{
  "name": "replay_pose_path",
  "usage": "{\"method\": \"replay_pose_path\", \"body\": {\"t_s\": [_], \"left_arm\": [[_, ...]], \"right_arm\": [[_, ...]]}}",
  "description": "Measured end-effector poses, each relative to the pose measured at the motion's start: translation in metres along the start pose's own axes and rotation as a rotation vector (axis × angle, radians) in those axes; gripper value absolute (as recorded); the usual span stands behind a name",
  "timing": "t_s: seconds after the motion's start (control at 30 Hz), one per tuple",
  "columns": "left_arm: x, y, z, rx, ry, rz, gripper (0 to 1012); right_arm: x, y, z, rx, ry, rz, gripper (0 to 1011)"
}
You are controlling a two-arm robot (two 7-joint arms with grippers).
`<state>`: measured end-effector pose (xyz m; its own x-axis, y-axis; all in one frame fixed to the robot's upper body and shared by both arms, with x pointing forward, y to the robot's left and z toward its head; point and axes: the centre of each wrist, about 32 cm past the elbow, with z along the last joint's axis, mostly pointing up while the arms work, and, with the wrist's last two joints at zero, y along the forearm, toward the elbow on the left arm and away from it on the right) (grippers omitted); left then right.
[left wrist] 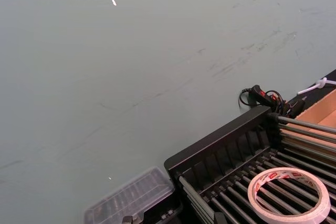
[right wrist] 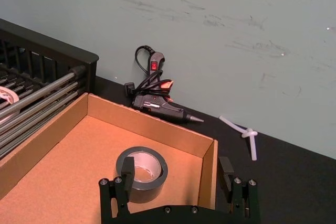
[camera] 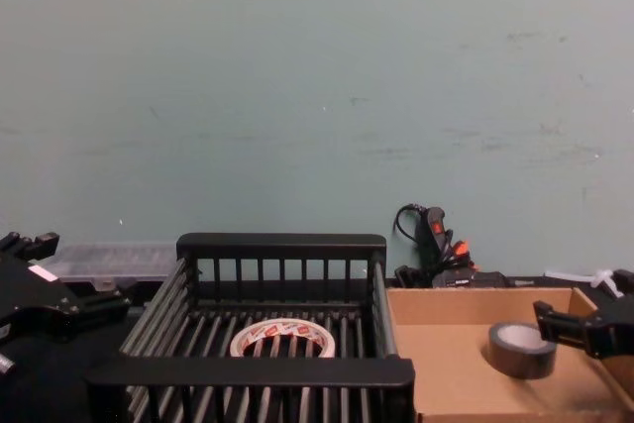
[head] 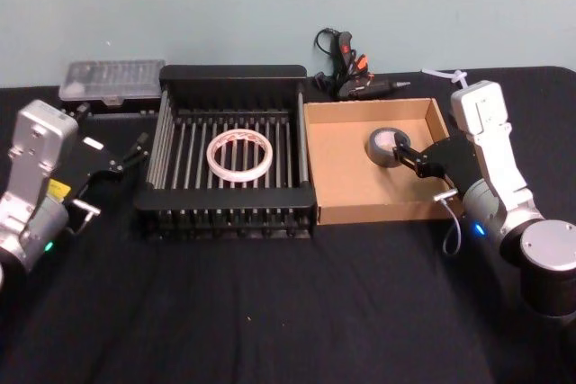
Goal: Pick up the white tape and place it into the black box , Pick up the silver tape and place it into the brown box.
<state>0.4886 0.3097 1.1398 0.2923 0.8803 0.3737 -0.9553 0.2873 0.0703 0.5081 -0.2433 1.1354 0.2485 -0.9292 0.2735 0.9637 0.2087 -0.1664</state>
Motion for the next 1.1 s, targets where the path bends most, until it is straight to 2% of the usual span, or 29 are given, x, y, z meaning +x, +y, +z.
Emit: {"method": "replay_pose_path", "body": {"t_s": [1.1], "left_arm": [[0.0, 0.0, 0.0, 0.0, 0.0, 0.0, 1001]], "right_arm": [[0.0001, -0.0001, 0.0006, 0.002, 0.001, 0.0, 1000]]}}
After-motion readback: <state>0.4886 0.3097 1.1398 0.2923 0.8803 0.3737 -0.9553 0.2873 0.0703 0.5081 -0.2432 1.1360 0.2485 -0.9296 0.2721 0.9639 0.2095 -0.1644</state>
